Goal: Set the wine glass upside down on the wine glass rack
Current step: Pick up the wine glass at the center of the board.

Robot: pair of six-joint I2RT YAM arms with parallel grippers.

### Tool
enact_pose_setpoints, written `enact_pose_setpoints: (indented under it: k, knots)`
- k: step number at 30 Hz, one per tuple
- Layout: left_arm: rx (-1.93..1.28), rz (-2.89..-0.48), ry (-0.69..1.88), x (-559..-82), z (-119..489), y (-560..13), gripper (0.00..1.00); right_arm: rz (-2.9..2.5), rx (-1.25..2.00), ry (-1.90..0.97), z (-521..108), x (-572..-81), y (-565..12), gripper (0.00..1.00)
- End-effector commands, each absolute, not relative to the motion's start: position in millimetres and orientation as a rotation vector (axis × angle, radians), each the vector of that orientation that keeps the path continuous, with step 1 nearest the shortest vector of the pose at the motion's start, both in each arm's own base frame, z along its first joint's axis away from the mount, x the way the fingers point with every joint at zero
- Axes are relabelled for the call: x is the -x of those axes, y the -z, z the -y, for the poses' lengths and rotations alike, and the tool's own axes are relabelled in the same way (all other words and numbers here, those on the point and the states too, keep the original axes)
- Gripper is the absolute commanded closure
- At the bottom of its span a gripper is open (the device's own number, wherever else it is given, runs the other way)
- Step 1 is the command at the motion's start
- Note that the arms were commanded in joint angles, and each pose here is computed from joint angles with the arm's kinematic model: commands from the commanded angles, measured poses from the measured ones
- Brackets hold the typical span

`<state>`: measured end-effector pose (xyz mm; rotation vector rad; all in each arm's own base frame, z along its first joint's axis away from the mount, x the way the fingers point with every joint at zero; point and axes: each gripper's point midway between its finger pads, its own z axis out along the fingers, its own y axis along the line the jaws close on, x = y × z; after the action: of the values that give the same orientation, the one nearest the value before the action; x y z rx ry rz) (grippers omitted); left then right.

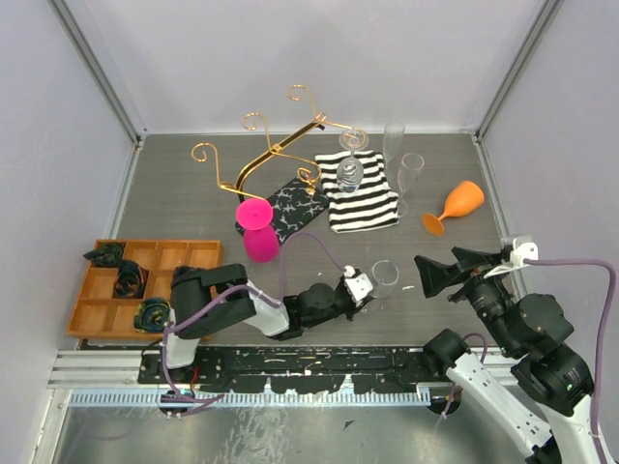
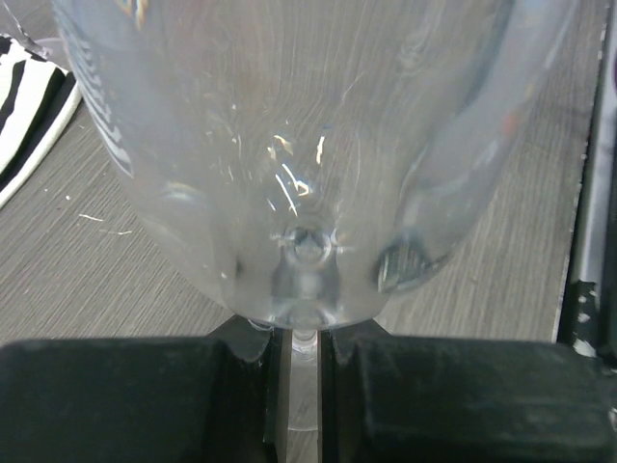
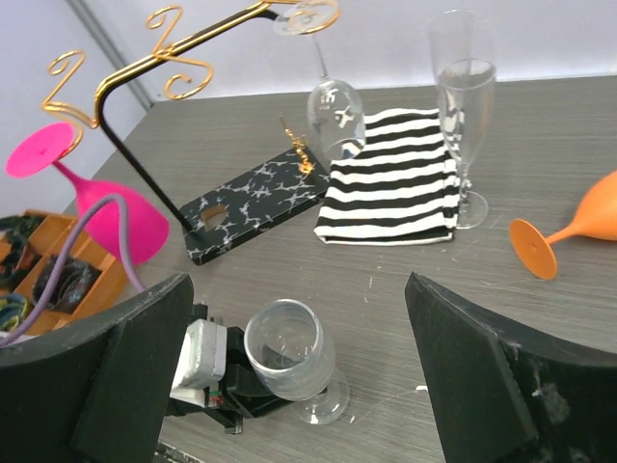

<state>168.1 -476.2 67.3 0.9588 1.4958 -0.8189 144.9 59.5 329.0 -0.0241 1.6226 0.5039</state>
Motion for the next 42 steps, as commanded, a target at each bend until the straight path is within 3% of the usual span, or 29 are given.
enact_pose_setpoints:
  k: [1,22,31,42]
  knots:
    - [-0.892,-1.389,0.874,-159.5,472.5,-118.8,1.00,-1.535,0.142,-0.580,-75.8,-137.2,-346.9,0.04]
    - [-0.950,-1.337,0.911,-119.0,405.2,-209.8,1.00,-1.357,0.598,-0.687,-122.8,-105.2,-360.5,0.09]
    - [-0.949,-1.221,0.870,-113.7,366.8,-284.7,1.00,-1.519,0.252,-0.767,-117.8,-136.2,-362.8,0.14]
    - [-0.939,-1.055,0.808,-110.8,337.4,-346.7,1.00,-1.541,0.032,-1.301,-175.7,-136.8,-364.5,0.25]
